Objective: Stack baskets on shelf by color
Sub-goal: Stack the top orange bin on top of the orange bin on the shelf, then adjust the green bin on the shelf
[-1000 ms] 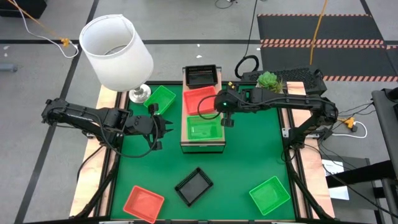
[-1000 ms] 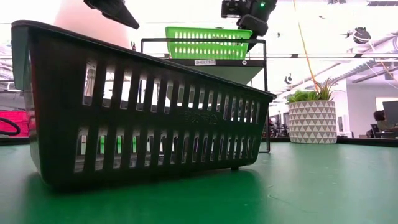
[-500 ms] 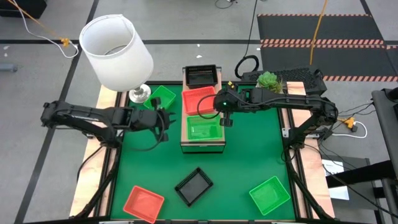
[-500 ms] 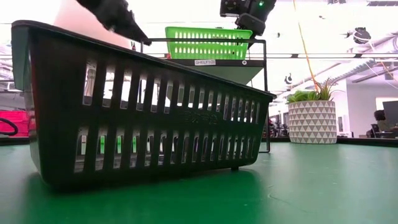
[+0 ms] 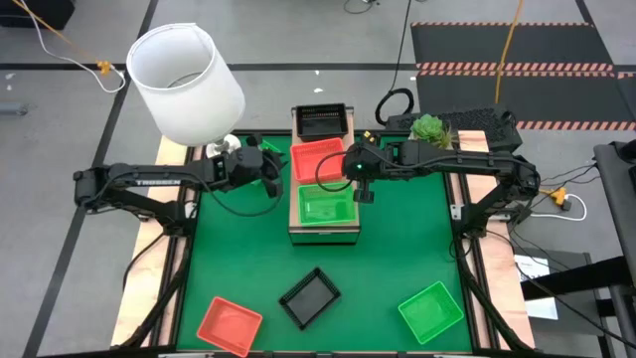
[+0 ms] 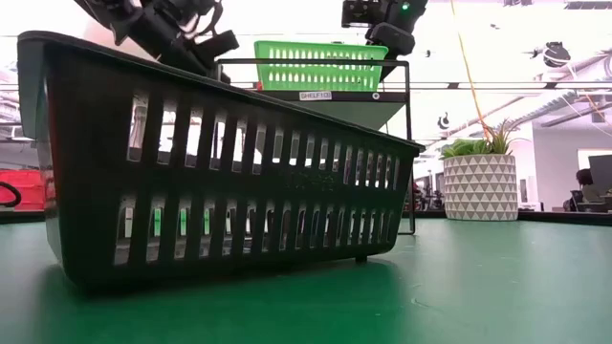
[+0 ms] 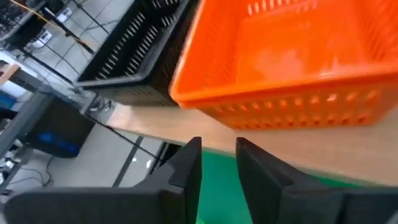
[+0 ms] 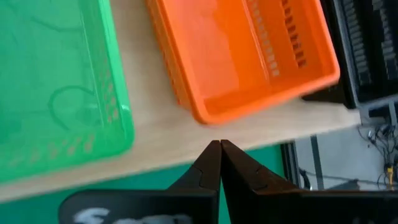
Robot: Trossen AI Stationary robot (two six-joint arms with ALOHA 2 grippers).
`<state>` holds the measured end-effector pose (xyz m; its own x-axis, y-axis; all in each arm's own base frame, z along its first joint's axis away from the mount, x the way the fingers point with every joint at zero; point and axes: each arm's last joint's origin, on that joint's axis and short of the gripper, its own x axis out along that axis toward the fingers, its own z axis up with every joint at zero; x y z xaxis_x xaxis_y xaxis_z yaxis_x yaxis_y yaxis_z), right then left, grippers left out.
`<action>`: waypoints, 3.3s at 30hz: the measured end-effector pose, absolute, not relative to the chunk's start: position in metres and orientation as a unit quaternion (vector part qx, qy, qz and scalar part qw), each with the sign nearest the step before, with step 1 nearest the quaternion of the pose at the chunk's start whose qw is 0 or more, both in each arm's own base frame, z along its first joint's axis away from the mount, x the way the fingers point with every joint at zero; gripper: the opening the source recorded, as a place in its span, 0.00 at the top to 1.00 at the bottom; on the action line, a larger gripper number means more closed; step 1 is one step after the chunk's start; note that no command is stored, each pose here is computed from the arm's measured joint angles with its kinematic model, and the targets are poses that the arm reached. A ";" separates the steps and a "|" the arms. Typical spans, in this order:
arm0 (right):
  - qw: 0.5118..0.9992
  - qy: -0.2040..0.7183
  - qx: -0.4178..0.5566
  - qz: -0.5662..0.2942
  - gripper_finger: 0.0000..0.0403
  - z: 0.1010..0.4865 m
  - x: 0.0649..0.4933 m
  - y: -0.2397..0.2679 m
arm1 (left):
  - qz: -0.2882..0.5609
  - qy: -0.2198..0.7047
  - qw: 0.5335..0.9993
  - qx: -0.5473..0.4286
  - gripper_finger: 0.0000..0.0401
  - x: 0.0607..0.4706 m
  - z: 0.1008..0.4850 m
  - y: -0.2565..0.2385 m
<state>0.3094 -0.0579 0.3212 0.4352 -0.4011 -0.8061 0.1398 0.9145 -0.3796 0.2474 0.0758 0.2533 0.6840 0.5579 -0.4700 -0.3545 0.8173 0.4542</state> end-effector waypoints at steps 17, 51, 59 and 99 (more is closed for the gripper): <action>0.832 0.515 -0.125 -0.165 0.99 0.322 0.305 -0.057 | 0.239 0.289 0.906 0.194 0.94 0.253 0.252 0.091; 0.879 0.448 -0.084 -0.140 0.99 0.349 0.252 -0.004 | 0.262 0.236 0.919 0.173 0.97 0.234 0.279 0.084; 0.884 0.442 -0.034 -0.149 0.99 0.321 0.229 0.006 | 0.204 0.246 0.938 0.132 0.97 0.222 0.284 0.047; 0.938 0.344 0.009 -0.045 0.99 0.287 0.252 0.028 | 0.144 0.289 0.942 0.096 0.97 0.219 0.274 0.014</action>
<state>0.2522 0.0284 0.2869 0.7597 -0.0787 -0.6455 0.0917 0.9957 -0.0134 0.2194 0.0137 0.2738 0.7917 0.3273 -0.5158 -0.2167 0.9399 0.2638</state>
